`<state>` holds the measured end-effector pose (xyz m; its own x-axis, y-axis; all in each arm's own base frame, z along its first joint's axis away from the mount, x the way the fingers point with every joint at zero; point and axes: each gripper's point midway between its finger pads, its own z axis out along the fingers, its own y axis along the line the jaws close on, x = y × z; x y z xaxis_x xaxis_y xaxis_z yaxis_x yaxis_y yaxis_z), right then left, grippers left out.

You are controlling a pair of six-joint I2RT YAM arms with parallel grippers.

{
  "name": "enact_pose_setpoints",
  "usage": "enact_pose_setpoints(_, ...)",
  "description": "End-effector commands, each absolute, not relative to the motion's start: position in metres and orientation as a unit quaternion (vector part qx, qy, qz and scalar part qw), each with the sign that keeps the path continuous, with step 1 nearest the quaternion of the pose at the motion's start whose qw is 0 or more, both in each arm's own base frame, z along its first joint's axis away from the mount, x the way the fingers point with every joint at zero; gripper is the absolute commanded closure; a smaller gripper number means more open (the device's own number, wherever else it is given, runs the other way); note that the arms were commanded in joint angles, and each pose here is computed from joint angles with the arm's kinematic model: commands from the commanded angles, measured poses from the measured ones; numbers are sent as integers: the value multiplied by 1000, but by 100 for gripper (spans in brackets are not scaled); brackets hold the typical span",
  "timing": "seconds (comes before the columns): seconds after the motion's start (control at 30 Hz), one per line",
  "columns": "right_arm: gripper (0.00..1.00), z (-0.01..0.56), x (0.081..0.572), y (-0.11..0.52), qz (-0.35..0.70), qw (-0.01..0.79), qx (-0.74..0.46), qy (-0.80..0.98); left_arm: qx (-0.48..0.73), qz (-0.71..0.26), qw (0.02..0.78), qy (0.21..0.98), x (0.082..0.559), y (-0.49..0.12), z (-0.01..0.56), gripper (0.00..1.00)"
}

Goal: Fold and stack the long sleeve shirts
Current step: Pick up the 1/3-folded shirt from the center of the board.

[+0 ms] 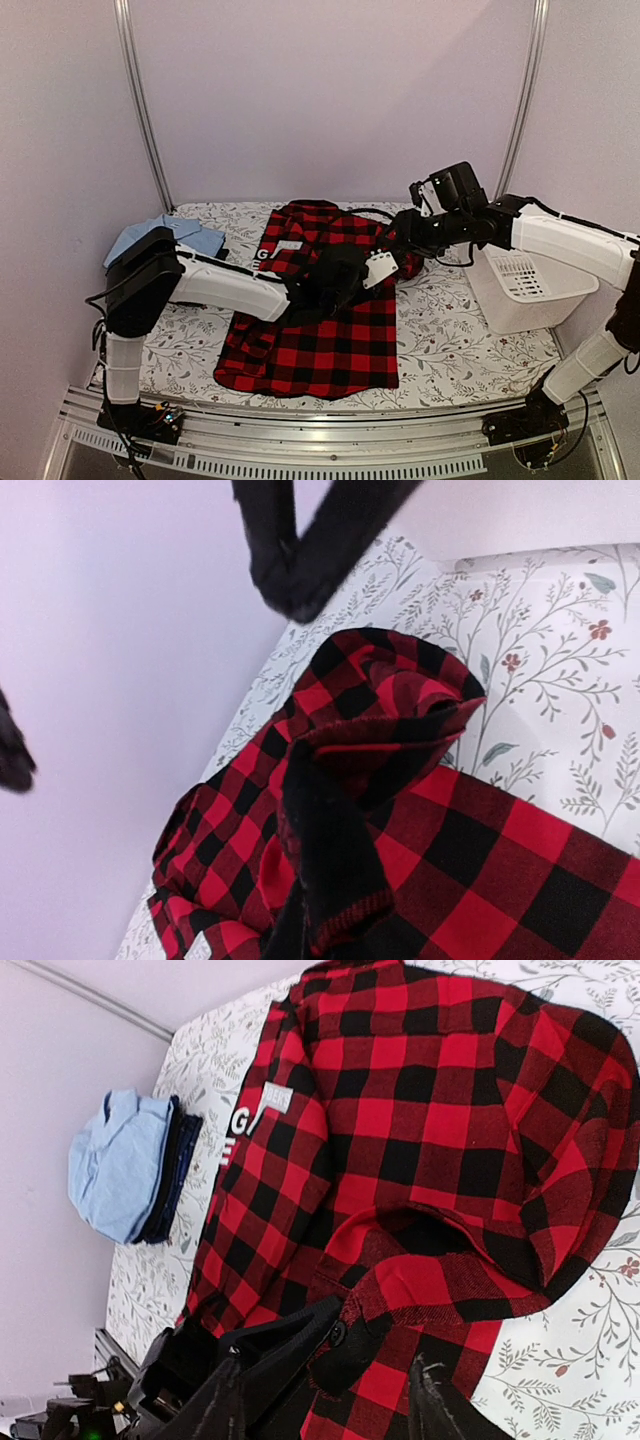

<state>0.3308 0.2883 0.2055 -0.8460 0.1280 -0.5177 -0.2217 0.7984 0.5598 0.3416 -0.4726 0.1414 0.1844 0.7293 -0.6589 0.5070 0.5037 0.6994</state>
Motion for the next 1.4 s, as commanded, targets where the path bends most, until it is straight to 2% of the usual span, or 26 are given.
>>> enact_pose_setpoints(0.0, 37, 243, 346, 265, 276, 357, -10, 892, 411, -37, 555, 722, 365, -456, 187, 100)
enact_pose_setpoints(0.13, 24, 253, 359, 242, 229, 403, 12, 886, 362, -136, 484, 785, 381, -436, 192, 100)
enact_pose_setpoints(0.27, 15, 252, 368, 226, 195, 422, 24, 885, 260, -236, 410, 842, 409, -395, 197, 100)
enact_pose_setpoints(0.37, 12, 243, 371, 220, 181, 419, 27, 889, 162, -316, 345, 869, 425, -353, 190, 100)
enact_pose_setpoints(0.5, 11, 221, 374, 221, 173, 403, 23, 898, 61, -424, 284, 858, 430, -306, 185, 100)
enact_pose_setpoints(0.67, 11, 192, 376, 227, 170, 378, 15, 910, 47, -448, 267, 852, 418, -298, 185, 100)
enact_pose_setpoints(0.9, 19, 144, 384, 243, 181, 332, 0, 926, 44, -433, 275, 857, 418, -292, 184, 100)
enact_pose_setpoints(1.17, 43, 74, 404, 258, 215, 260, 2, 942, 44, -422, 275, 863, 429, -294, 177, 100)
enact_pose_setpoints(1.37, 46, 34, 403, 262, 209, 225, 1, 952, 56, -436, 283, 852, 441, -305, 195, 100)
